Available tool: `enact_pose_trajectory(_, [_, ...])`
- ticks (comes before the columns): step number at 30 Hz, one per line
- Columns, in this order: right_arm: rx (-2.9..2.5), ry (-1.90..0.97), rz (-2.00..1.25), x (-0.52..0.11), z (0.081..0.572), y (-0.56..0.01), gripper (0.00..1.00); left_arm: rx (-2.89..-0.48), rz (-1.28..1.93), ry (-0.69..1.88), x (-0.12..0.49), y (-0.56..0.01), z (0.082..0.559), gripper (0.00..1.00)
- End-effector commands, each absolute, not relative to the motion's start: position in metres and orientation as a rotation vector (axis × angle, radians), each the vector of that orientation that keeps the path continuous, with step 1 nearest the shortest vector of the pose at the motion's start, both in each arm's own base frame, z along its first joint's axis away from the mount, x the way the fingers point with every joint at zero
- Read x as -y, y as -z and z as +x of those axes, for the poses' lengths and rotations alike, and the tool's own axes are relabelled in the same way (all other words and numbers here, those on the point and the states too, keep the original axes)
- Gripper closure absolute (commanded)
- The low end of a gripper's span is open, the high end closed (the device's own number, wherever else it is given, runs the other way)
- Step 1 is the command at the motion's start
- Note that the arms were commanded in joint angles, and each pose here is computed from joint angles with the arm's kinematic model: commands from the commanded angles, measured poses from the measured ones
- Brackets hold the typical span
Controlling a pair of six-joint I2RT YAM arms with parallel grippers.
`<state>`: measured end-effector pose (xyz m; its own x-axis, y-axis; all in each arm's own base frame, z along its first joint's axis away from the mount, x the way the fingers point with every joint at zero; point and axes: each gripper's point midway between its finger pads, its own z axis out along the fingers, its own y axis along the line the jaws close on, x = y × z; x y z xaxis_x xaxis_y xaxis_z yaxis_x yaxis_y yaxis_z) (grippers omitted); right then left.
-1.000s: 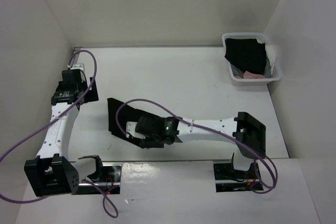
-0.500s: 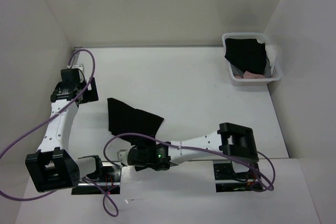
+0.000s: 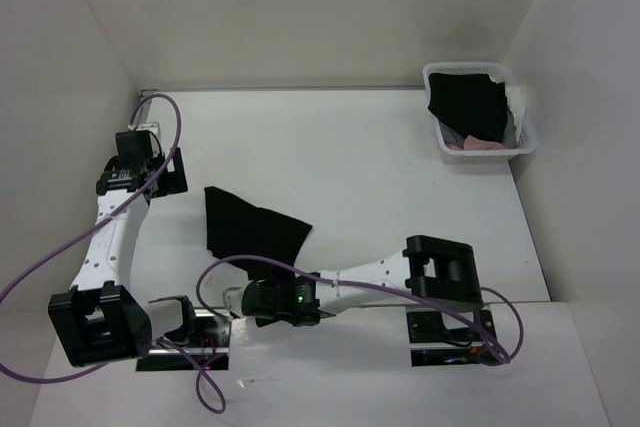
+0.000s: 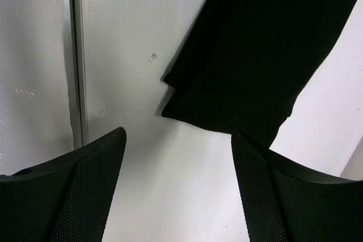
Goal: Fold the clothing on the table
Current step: Flatten the skirt out
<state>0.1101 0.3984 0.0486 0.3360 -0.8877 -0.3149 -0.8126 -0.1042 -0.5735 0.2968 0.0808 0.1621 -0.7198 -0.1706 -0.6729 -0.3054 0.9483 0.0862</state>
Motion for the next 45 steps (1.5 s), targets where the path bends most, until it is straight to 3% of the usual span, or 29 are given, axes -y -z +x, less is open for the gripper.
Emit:
enact_pose_trajectory(1, [-1.494,0.083,-1.891,-0.410,0.107,-0.044,0.21,-2.328,-0.336,-0.235,-0.081,-0.181,0.303,0.00])
enact_pose_trajectory(3, [-1.502,0.079,-1.884,-0.409,0.106,-0.042,0.23,-2.328,-0.336,-0.235,-0.081,-0.181,0.303,0.00])
enact_pose_trajectory(7, [-1.496,0.091,-1.899,-0.409,0.107,-0.034,0.35,-2.328,-0.336,-0.235,-0.081,-0.181,0.303,0.00])
enact_pose_trajectory(14, [-1.503,0.114,-1.924,-0.408,0.107,-0.020,0.62,-2.318,-0.336,-0.235,-0.081,-0.184,0.303,0.00])
enact_pose_trajectory(21, [-1.480,0.169,-1.885,-0.409,0.116,-0.027,1.00,-2.318,-0.336,-0.235,-0.081,-0.184,0.303,0.00])
enact_pose_trajectory(25, [-1.468,0.161,-1.818,-0.416,0.121,-0.054,1.00,-2.309,-0.336,-0.235,-0.081,-0.184,0.302,0.00])
enact_pose_trajectory(33, [-1.584,0.062,-1.504,-0.407,0.201,-0.172,1.00,-2.292,-0.330,-0.224,-0.079,-0.190,0.302,0.00])
enact_pose_trajectory(35, [-1.588,0.053,-1.492,-0.406,0.201,-0.172,0.79,-2.294,-0.315,-0.218,-0.078,-0.189,0.302,0.00])
enact_pose_trajectory(38, [-1.614,0.005,-1.551,-0.401,0.189,-0.155,0.59,-2.294,-0.315,-0.218,-0.078,-0.189,0.302,0.00])
enact_pose_trajectory(39, [-1.627,-0.007,-1.569,-0.402,0.186,-0.149,0.48,-2.294,-0.315,-0.218,-0.078,-0.189,0.302,0.00])
enact_pose_trajectory(42, [-1.639,-0.007,-1.610,-0.399,0.178,-0.133,0.30,-2.294,-0.315,-0.218,-0.078,-0.189,0.302,0.00])
enact_pose_trajectory(45, [-1.623,-0.016,-1.628,-0.402,0.169,-0.130,0.19,-2.286,-0.310,-0.208,-0.077,-0.191,0.304,0.00])
